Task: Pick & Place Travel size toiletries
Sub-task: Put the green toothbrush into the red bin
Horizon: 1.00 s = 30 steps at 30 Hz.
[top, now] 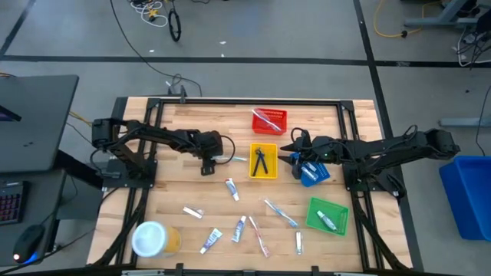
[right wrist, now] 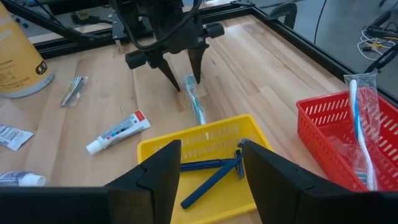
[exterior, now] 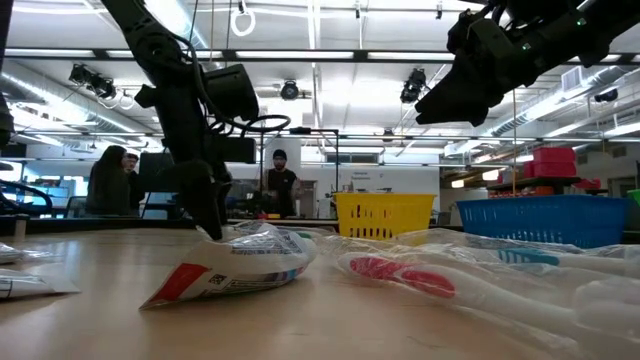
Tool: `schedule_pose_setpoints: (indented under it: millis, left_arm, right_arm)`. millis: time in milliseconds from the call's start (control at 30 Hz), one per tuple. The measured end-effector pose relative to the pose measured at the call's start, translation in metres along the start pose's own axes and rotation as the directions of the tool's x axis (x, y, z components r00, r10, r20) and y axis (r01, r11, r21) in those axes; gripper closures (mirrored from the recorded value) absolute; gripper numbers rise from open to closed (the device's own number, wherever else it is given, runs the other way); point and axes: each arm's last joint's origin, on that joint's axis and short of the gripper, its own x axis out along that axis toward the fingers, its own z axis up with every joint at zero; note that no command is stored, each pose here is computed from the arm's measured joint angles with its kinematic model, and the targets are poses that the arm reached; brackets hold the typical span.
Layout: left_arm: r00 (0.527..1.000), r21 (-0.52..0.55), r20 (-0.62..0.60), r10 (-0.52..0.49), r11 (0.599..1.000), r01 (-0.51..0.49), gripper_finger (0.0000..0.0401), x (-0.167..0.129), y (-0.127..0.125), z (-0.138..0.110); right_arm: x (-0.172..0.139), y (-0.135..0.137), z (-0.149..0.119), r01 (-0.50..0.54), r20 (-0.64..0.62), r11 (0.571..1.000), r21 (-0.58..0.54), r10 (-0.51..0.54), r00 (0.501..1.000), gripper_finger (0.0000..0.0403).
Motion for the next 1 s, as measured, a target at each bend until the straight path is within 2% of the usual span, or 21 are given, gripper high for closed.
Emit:
schedule_pose_setpoints:
  millis: [333, 467, 767, 900, 1000]
  left_arm:
    - [1.0, -0.006, 0.007, -0.001, 1.0, 0.001, 0.0269, -0.001, 0.0, 0.0]
    - [1.0, -0.062, 0.013, 0.001, 0.998, 0.0, 0.0293, -0.001, 0.0, 0.001]
    - [0.999, -0.083, 0.013, 0.029, 0.996, -0.028, 0.0298, -0.003, -0.009, 0.008]
    - [0.994, -0.092, 0.093, 0.054, 0.995, -0.045, 0.03, -0.013, -0.011, 0.03]
    - [0.99, -0.094, 0.077, 0.12, 0.989, -0.112, 0.0304, -0.023, -0.008, 0.043]
  right_arm:
    - [0.0, 0.0, 0.0, 0.0, 0.0, 1.0, 0.0, 0.0, 1.0, 0.0209]
    - [0.0, 0.0, 0.0, 0.0, 0.0, 1.0, 0.0, 0.0, 1.0, 0.0216]
    - [0.0, 0.0, 0.0, 0.0, 0.0, 1.0, 0.021, 0.0, 1.0, 0.0219]
    - [0.0, 0.0, 0.0, 0.0, 0.0, 1.0, 0.029, 0.0, 1.0, 0.0213]
    - [0.0, 0.0, 0.0, 0.0, 0.0, 1.0, 0.03, 0.0, 1.0, 0.021]
